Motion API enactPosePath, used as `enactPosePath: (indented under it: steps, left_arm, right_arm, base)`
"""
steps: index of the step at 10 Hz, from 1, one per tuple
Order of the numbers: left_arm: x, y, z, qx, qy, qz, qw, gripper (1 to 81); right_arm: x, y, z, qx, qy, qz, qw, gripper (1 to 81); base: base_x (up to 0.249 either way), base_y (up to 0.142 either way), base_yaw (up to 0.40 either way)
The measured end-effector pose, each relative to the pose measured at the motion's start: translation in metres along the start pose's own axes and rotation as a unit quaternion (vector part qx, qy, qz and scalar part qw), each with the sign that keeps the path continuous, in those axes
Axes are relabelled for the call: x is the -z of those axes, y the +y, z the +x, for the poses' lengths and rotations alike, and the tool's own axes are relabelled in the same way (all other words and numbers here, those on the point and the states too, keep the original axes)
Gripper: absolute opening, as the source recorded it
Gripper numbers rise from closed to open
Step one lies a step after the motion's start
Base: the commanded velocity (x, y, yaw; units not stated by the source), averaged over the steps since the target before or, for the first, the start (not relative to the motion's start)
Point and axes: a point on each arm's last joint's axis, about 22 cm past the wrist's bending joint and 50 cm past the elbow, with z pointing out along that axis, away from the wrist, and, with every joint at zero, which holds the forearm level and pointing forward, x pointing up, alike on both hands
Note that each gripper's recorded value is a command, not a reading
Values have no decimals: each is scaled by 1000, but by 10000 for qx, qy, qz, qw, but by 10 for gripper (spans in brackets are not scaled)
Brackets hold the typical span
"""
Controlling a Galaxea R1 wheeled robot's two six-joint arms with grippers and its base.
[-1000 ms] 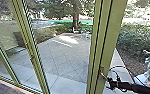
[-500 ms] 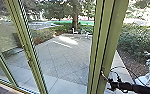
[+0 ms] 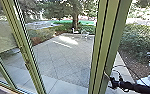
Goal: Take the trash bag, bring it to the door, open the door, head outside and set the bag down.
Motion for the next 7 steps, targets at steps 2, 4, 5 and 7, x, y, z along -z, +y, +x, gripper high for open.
enactPosePath:
  steps: [2, 4, 5, 7]
  left_arm:
    - [0, 0, -1, 5, -16, 1, 10000, 10]
    - [0, 0, -1, 10, -27, -2, 10000, 10]
    - [0, 0, 0, 11, -27, -3, 10000, 10]
    - [0, 0, 1, 12, -27, -4, 10000, 10]
  right_arm:
    - [4, -4, 11, -37, 54, -25, 10000, 811]
    - [11, -1, 17, -53, 19, -181, 9998, 811]
    - [15, 1, 22, -67, 31, -230, 9997, 811]
    - [21, 1, 31, -73, 59, -296, 9995, 811]
  base:
    - [120, 0, 0]
    - [128, 0, 0]
    - [128, 0, 0]
    - [103, 0, 0]
